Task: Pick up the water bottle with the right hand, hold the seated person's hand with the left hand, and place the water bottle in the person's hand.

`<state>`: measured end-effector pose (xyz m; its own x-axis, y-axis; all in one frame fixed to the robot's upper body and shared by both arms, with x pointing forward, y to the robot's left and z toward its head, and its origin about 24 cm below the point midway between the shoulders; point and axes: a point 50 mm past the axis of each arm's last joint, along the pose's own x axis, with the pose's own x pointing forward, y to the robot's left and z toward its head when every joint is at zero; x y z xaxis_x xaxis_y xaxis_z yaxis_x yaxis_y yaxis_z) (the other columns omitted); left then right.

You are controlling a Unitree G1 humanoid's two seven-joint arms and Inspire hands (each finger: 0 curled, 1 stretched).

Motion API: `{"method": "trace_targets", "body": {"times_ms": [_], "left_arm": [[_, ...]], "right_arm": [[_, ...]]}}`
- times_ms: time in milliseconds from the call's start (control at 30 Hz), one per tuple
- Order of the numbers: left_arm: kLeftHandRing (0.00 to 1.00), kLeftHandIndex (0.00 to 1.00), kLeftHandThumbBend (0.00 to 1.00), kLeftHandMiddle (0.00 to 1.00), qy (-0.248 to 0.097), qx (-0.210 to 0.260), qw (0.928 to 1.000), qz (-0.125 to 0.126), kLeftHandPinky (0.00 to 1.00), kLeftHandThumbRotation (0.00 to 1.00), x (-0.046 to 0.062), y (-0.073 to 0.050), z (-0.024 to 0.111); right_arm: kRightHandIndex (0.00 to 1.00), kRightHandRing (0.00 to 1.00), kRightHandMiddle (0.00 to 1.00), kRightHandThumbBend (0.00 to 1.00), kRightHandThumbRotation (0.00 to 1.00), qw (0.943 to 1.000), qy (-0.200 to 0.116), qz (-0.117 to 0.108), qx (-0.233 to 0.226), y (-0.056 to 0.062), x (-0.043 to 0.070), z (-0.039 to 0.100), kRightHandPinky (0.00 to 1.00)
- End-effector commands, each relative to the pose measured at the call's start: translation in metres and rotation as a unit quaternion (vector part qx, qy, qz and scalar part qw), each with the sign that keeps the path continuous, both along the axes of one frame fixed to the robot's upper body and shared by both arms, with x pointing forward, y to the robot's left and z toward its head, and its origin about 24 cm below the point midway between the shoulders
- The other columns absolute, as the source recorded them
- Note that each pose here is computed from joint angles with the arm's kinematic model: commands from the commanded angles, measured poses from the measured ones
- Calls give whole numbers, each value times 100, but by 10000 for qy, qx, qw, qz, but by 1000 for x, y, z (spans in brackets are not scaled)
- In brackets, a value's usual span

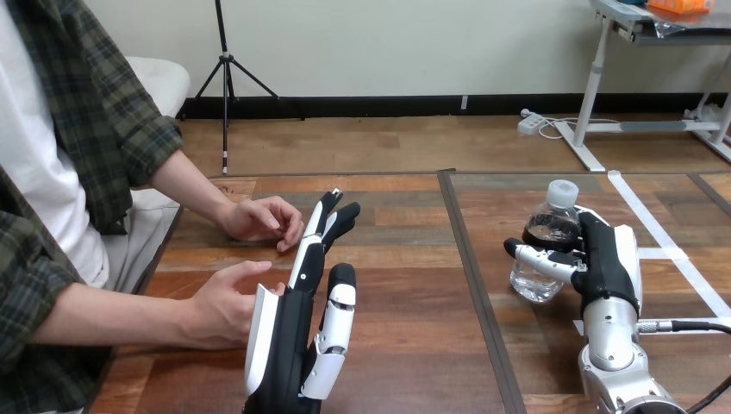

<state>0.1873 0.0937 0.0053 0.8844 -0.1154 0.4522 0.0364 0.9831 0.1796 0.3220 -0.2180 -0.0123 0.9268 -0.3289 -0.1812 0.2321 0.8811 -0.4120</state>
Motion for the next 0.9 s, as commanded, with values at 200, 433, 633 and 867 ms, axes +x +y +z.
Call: {"method": "trace_targets", "body": {"times_ms": [200, 433, 633, 867], "left_arm": [[88, 95, 11, 88, -334, -125, 9994, -2, 91, 100, 9, -2, 14], [88, 95, 11, 88, -341, -127, 9993, 20, 91, 100, 9, -1, 14], [88, 95, 9, 88, -360, -120, 9993, 27, 91, 100, 9, 0, 14], [89, 95, 7, 89, -391, -137, 9991, 50, 91, 100, 8, 0, 14]], "right_arm": [[79, 78, 80, 66, 0, 9993, -359, 131, 23, 12, 22, 25, 79], [81, 80, 82, 66, 0, 9994, -285, 170, 6, 14, 23, 24, 80], [84, 83, 84, 65, 0, 9995, -249, 200, 71, 15, 23, 23, 83], [87, 86, 87, 64, 0, 9991, -301, 192, 237, 17, 22, 23, 86]]}}
